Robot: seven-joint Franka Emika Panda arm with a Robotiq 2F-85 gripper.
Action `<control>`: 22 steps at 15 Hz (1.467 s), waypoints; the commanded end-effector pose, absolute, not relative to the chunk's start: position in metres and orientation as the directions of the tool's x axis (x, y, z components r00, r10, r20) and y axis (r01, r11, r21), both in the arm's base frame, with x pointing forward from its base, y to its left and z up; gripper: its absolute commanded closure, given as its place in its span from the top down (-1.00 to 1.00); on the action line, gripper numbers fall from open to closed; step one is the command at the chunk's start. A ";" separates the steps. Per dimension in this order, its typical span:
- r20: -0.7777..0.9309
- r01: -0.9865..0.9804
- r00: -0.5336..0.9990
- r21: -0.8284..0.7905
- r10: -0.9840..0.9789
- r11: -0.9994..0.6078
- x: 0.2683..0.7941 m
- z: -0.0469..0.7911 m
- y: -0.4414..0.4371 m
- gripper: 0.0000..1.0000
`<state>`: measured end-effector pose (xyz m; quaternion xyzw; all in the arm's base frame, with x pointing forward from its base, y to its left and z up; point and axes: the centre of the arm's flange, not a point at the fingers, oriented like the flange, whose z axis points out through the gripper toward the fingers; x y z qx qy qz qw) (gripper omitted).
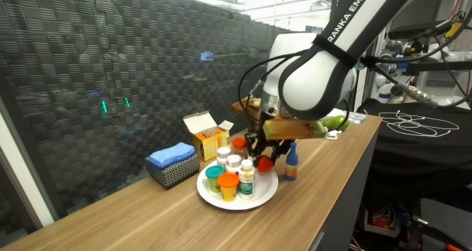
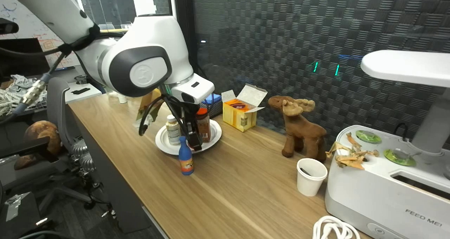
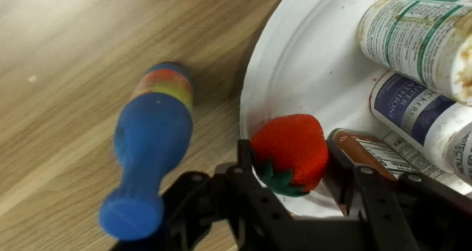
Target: Put the bottles and red plushy on the table onto the plate
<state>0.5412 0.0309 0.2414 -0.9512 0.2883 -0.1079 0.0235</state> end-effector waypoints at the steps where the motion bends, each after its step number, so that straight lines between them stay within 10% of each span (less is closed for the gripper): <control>1: 0.241 -0.525 0.807 -0.125 -0.539 -0.842 0.530 0.254 0.038 0.51; 5: 0.271 -0.517 0.800 -0.143 -0.536 -0.844 0.526 0.261 0.035 1.00; 22: 0.305 -0.619 0.757 0.050 -0.578 -0.784 0.530 0.344 -0.004 1.00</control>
